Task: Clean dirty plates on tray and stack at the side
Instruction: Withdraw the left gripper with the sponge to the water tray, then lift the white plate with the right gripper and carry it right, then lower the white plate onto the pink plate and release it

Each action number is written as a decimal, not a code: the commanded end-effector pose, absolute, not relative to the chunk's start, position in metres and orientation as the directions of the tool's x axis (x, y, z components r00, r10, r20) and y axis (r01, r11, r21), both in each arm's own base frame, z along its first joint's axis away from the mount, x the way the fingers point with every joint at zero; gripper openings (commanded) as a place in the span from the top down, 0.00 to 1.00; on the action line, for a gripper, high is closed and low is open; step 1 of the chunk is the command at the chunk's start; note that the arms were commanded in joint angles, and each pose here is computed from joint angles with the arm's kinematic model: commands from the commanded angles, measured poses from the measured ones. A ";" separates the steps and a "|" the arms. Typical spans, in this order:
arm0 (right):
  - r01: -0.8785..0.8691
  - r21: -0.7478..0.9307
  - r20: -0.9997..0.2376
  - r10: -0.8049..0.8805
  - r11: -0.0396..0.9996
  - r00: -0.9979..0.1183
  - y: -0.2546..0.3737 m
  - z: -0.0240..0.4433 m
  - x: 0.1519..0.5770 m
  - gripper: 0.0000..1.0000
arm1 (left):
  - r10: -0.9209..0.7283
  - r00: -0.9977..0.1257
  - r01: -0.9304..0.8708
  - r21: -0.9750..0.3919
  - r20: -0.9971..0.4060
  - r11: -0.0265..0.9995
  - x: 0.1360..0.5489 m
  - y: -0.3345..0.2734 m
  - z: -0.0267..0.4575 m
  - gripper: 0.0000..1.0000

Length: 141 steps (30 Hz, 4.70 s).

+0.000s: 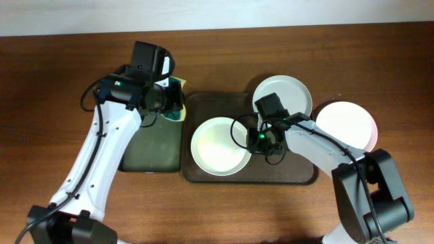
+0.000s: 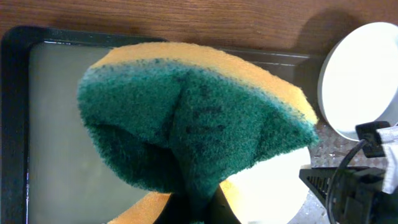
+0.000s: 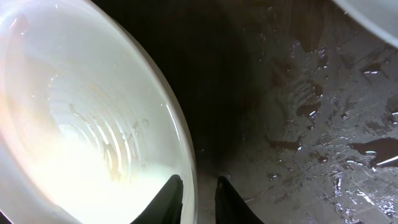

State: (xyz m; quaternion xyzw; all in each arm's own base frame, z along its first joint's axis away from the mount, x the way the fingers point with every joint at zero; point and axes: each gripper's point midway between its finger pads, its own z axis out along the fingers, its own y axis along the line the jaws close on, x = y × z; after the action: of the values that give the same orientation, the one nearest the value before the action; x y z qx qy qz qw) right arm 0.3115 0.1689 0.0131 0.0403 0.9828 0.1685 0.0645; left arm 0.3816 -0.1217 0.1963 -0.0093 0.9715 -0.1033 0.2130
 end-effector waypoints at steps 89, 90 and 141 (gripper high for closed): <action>-0.439 0.153 -0.776 -0.167 0.885 -0.608 0.353 0.182 0.393 0.96 | -0.272 -0.792 -0.360 0.060 -0.547 0.931 0.293 0.019 0.275 1.00; -0.474 0.240 -0.764 -0.137 0.847 -0.631 0.352 0.193 0.394 0.96 | -0.272 -0.794 -0.357 0.054 -0.544 0.933 0.293 0.018 0.275 1.00; 0.725 0.227 -0.078 0.754 0.650 -0.652 -0.177 0.051 0.307 0.59 | -0.163 -0.939 -0.129 -0.128 -0.304 0.983 0.389 -0.050 0.151 1.00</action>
State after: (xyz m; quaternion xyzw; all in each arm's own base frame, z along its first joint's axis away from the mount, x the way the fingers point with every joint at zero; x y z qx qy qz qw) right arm 0.3092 -0.1733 0.0505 0.4048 0.9049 0.0988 0.0872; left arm 0.3882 -0.0489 0.1485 -0.0840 0.9832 -0.0470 0.1552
